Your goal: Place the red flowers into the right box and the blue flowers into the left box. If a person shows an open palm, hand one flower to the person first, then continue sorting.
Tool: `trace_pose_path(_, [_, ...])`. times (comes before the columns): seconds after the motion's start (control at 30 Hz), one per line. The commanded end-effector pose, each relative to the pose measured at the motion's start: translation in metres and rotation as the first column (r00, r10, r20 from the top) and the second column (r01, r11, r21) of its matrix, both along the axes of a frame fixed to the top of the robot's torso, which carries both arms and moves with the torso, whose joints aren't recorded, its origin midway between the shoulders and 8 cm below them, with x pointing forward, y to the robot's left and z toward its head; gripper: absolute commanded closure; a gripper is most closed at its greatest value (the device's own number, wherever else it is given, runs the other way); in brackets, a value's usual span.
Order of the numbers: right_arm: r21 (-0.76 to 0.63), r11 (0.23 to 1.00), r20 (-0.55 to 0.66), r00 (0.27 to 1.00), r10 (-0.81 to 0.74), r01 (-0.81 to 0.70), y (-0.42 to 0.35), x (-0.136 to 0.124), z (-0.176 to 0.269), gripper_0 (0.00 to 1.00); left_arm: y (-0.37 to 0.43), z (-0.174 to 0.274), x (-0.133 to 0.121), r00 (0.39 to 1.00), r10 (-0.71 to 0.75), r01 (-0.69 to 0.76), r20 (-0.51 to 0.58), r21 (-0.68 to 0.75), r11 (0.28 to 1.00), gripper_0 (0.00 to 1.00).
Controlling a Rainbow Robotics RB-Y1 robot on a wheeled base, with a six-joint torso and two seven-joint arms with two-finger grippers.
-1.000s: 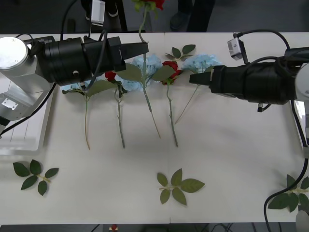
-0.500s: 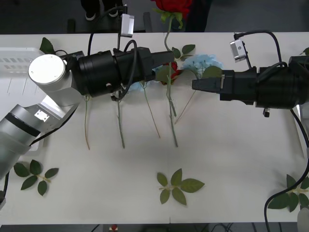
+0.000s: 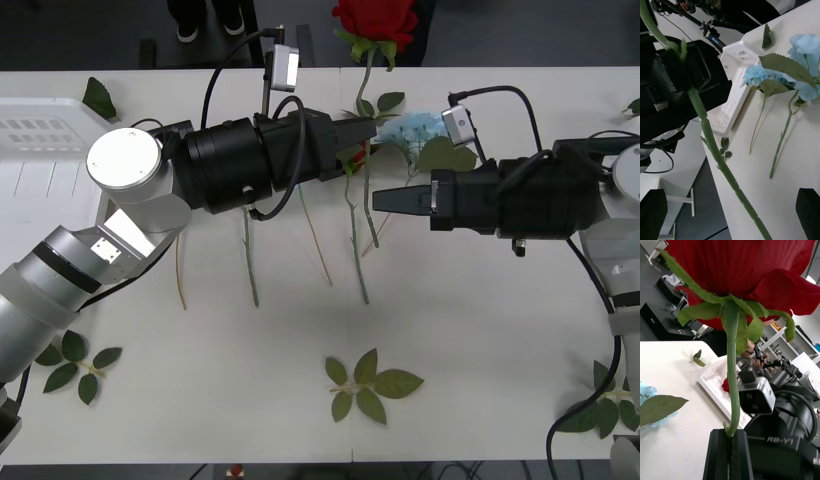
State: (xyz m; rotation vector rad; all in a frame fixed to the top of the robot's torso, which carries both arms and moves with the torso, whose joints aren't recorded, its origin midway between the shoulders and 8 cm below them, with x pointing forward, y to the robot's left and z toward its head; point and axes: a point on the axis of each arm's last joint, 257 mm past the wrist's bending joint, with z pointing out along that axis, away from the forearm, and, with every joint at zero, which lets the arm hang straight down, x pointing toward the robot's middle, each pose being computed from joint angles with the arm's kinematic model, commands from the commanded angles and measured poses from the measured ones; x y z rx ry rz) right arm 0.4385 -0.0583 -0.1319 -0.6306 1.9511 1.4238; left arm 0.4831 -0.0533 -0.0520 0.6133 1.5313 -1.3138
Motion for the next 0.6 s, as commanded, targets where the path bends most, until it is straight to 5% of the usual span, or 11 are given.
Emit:
trace_pose_path(0.03, [-0.008,1.0,0.07,0.997,0.024,-0.024,0.022,0.006,0.016,0.0,-0.001,0.013,-0.001,0.999,0.001,-0.001,0.054,-0.003,1.0,0.99])
trace_pose_path(0.13, [-0.008,1.0,0.076,0.997,0.018,-0.017,0.032,0.008,0.012,0.03,-0.001,0.014,-0.001,0.999,-0.001,0.001,0.054,-0.004,1.0,0.98])
trace_pose_path(0.27, [-0.002,1.0,0.085,0.996,0.006,-0.005,0.043,0.012,0.012,0.32,0.0,0.014,-0.001,0.999,0.001,-0.001,0.054,-0.006,1.0,0.99])
trace_pose_path(0.43, [-0.002,1.0,0.088,0.996,0.003,-0.002,0.043,0.012,0.012,0.97,0.002,0.015,0.0,0.999,0.003,-0.003,0.054,-0.006,1.0,0.98])
trace_pose_path(0.6, [0.001,1.0,0.089,0.996,-0.002,0.002,0.043,0.014,0.014,1.0,0.003,0.014,0.0,0.999,0.003,-0.003,0.052,-0.005,1.0,0.99])
